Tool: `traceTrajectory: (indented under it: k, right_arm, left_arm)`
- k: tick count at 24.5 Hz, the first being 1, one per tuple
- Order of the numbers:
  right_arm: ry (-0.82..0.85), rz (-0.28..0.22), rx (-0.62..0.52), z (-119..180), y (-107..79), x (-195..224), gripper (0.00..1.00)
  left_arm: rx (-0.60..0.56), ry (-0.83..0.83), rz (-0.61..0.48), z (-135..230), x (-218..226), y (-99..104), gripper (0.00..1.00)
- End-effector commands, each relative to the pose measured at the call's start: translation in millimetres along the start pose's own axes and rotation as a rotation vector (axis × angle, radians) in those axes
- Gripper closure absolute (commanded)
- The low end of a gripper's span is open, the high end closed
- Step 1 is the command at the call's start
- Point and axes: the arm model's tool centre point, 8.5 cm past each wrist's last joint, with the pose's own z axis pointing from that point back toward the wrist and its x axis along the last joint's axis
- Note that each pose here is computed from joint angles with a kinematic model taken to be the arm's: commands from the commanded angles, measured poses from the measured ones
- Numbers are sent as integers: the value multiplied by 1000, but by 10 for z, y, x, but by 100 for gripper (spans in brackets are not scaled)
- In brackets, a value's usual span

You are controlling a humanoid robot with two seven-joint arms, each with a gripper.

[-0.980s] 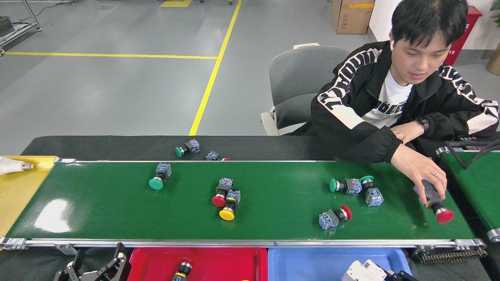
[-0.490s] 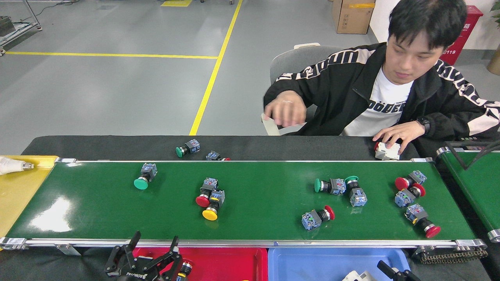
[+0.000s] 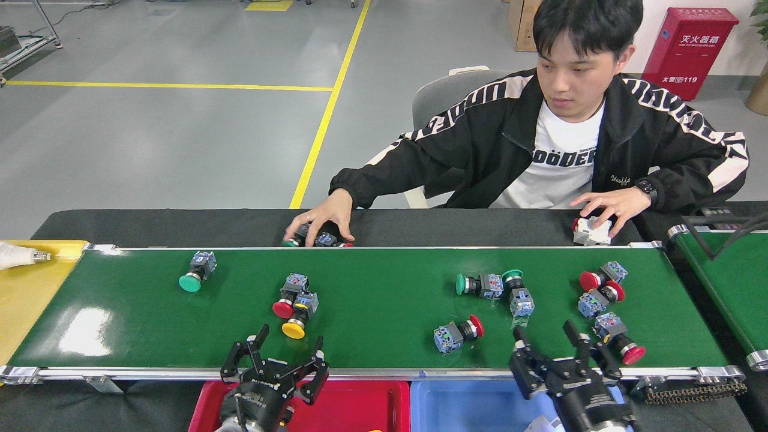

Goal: Pick switch part from conveyor to tray

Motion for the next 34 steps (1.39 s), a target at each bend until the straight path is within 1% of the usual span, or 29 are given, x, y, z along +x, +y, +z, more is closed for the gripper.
traceTrajectory:
  k: [1, 3, 7, 9, 10, 12, 14, 15, 16, 17, 18, 19, 22, 24, 25, 26, 28, 29, 31, 32, 34]
  right_arm:
    - [46, -1, -80, 23, -113, -12, 12]
    - [49, 3, -115, 50, -127, -28, 11]
    - [66, 0, -118, 29, -139, -16, 12]
    - [112, -6, -121, 4, -137, 58, 13]
    - [132, -1, -122, -19, -137, 105, 13]
    - [125, 8, -127, -115, -161, 262, 13]
    - [114, 10, -120, -269, -162, 425, 13]
    - [117, 13, -107, -366, -146, 492, 13]
    - [118, 20, -89, -469, -126, 553, 13]
    - [115, 38, -62, -627, -97, 637, 12]
    - [121, 55, -47, -747, -90, 659, 12]
    - [137, 68, -36, -851, -88, 652, 12]
    - [150, 100, -6, -1053, -41, 670, 12]
    - [111, 134, 24, -1150, 38, 822, 13]
    - [100, 142, 32, -1171, 64, 899, 14]
    - [95, 148, 38, -1191, 86, 952, 19]
    - [80, 152, 42, -1215, 96, 991, 30]
    - [73, 152, 39, -1220, 91, 986, 48]
    - [46, 163, 41, -1224, 99, 1015, 77]
    - [28, 168, 42, -1221, 106, 1025, 85]
    - [15, 168, 40, -1226, 96, 1040, 95]
  left_arm:
    - [18, 38, -10, -115, -106, 65, 0]
    - [6, 45, -12, -238, -146, 61, 0]
    - [-16, 71, -5, -498, -299, 96, 0]
    - [-36, 72, -1, -651, -346, 103, 0]
    - [-44, 75, 0, -706, -374, 108, 0]
    - [-54, 81, -8, -791, -459, 115, 3]
    - [-41, 78, -23, -823, -536, 86, 16]
    - [-26, 74, -28, -833, -566, 85, 27]
    - [-25, 73, -31, -833, -583, 70, 51]
    - [-24, 70, -38, -828, -610, 62, 71]
    - [-25, 59, -40, -820, -625, 55, 88]
    - [-24, 40, -35, -815, -620, 55, 96]
    - [-14, 12, 1, -800, -595, 61, 97]
    - [7, 4, 24, -757, -560, 98, 98]
    - [19, 2, 30, -705, -547, 102, 98]
    - [42, -15, 31, -625, -516, 132, 98]
    - [107, -75, 32, -401, -422, 265, 97]
    - [138, -102, 26, -239, -379, 303, 97]
    - [163, -167, 8, 56, -271, 292, 96]
    - [166, -225, -6, 262, -203, 247, 95]
    - [141, -364, -38, 645, -62, 85, 92]
